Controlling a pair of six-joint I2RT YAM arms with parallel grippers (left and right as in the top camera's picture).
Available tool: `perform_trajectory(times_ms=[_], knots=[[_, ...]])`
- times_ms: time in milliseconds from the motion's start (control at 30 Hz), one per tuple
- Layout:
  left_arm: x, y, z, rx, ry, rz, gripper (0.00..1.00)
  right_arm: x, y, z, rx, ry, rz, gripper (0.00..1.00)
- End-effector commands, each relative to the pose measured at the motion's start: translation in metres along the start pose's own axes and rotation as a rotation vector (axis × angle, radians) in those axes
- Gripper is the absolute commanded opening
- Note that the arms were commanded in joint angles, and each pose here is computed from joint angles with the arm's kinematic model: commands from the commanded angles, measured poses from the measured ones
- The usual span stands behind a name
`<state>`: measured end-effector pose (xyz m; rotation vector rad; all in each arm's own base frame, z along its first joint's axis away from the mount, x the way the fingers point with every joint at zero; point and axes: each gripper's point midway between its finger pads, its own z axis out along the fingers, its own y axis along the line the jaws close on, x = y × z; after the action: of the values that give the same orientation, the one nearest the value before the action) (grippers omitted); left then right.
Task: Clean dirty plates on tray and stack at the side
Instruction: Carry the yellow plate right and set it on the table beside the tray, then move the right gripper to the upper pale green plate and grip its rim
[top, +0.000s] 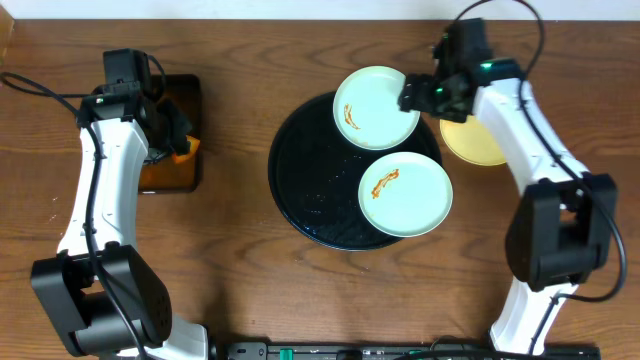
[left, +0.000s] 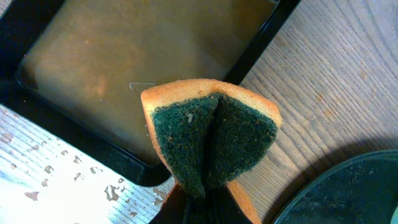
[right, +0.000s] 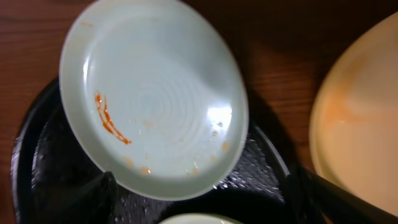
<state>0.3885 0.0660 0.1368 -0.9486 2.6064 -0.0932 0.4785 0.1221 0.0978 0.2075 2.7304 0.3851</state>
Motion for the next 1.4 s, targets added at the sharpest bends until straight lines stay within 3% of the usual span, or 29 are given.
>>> perform_trajectory(times_ms=[0,367,467,567,600,700,1033,1200,1367], knots=[[0.003,0.002,0.003,-0.003,0.016,0.016,0.08,0.007,-0.010,0.028,0.101,0.004,0.050,0.84],[0.003,0.001,0.003,-0.002,0.014,0.016,0.08,0.036,-0.017,0.076,0.114,0.111,0.079,0.77],[0.003,0.001,0.003,-0.002,0.014,0.016,0.08,0.041,-0.015,0.087,0.094,0.131,0.080,0.59],[0.003,0.001,0.003,-0.002,0.014,0.016,0.08,0.046,-0.006,0.094,0.053,0.151,0.077,0.25],[0.003,0.001,0.003,-0.002,0.014,0.016,0.08,0.046,-0.004,0.094,0.047,0.152,0.076,0.22],[0.003,0.001,0.003,-0.002,0.014,0.016,0.08,0.048,0.011,0.094,-0.006,0.158,0.054,0.01],[0.007,-0.006,0.003,0.027,0.031,0.025,0.08,0.086,0.067,0.094,-0.114,0.250,-0.021,0.01],[0.014,-0.018,0.003,0.065,0.052,0.068,0.08,0.109,0.091,0.094,-0.118,0.287,-0.058,0.15],[0.016,-0.021,0.003,0.068,0.053,0.083,0.08,0.107,0.089,0.079,-0.086,0.292,-0.077,0.36]])
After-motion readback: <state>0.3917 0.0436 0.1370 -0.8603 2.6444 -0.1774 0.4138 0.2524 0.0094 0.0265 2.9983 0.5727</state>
